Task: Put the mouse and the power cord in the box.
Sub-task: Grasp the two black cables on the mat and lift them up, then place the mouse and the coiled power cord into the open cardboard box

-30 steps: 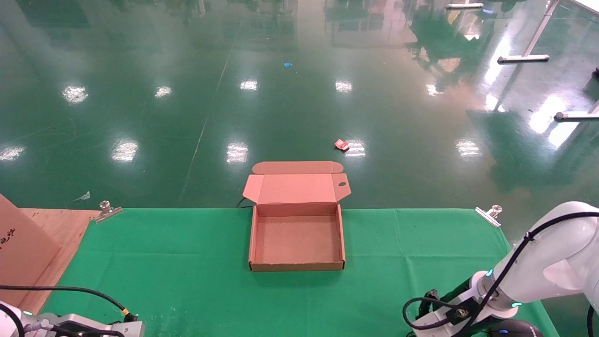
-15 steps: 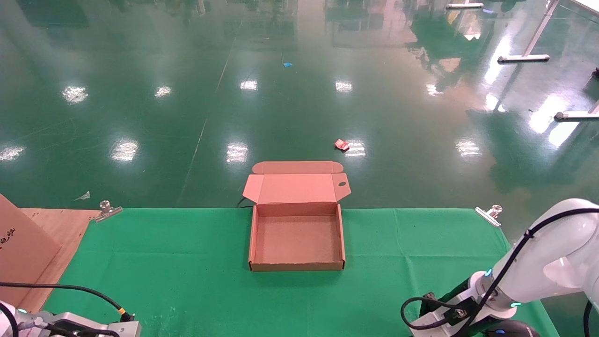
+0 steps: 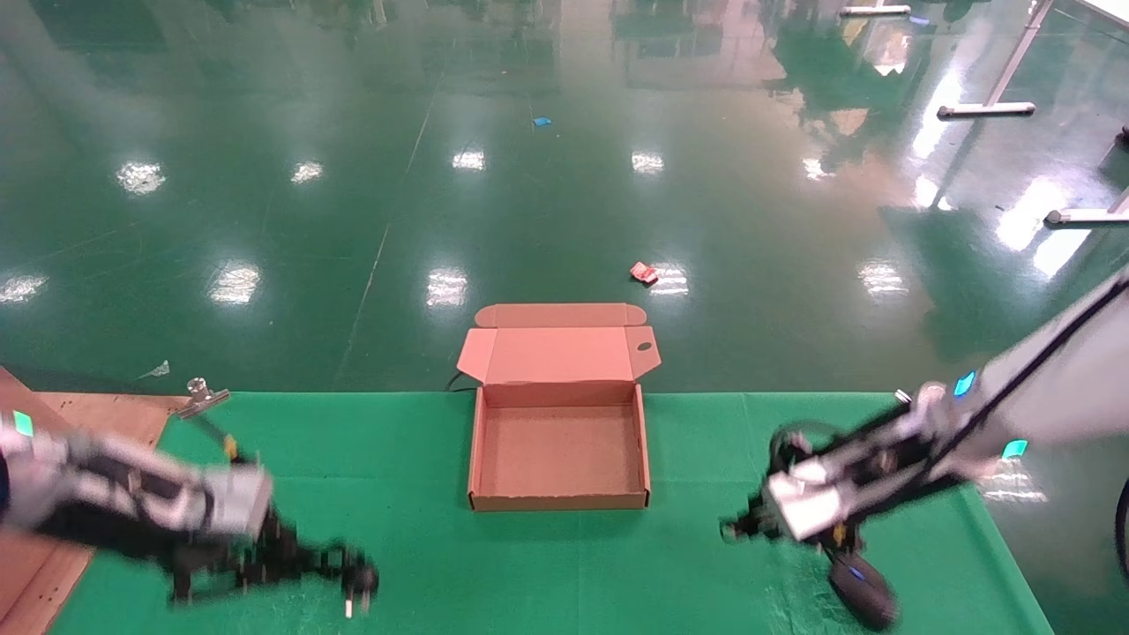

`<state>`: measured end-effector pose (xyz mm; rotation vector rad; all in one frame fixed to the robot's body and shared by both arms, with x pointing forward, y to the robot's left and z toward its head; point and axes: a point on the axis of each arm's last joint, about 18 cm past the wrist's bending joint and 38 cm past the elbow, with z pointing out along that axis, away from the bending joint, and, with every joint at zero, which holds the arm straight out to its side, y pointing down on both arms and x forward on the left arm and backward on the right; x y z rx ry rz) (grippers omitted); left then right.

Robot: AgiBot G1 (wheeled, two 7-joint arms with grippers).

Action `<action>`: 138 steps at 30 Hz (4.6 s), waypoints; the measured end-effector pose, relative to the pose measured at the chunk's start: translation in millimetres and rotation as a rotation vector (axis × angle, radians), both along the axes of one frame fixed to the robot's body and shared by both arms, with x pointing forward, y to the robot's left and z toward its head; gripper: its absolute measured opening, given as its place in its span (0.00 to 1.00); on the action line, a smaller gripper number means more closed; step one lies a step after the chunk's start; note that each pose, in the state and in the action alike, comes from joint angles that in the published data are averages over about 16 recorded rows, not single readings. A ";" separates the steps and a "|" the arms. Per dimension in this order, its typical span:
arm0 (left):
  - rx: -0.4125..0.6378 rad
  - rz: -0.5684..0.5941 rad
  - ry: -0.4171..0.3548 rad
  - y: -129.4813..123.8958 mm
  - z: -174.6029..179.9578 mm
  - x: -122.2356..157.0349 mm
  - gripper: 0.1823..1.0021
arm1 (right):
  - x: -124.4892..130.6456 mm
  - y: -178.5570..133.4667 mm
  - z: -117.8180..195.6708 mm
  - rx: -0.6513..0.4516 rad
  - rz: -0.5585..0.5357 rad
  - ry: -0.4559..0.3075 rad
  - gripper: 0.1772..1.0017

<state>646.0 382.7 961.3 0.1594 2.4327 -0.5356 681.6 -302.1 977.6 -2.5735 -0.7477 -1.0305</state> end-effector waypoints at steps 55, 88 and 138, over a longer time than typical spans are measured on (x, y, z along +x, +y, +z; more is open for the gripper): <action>-0.110 0.024 -0.653 -243.5 28.6 123.5 0.17 | -94.2 20.7 128.8 0.166 0.112 -0.148 0.10; -0.165 0.015 -0.584 -251.9 -4.8 123.2 0.43 | -57.5 28.2 94.5 0.158 0.077 -0.099 0.10; -0.545 0.056 -0.484 -23.6 41.0 -14.0 1.00 | 51.1 204.6 1.7 0.136 0.047 -0.351 0.10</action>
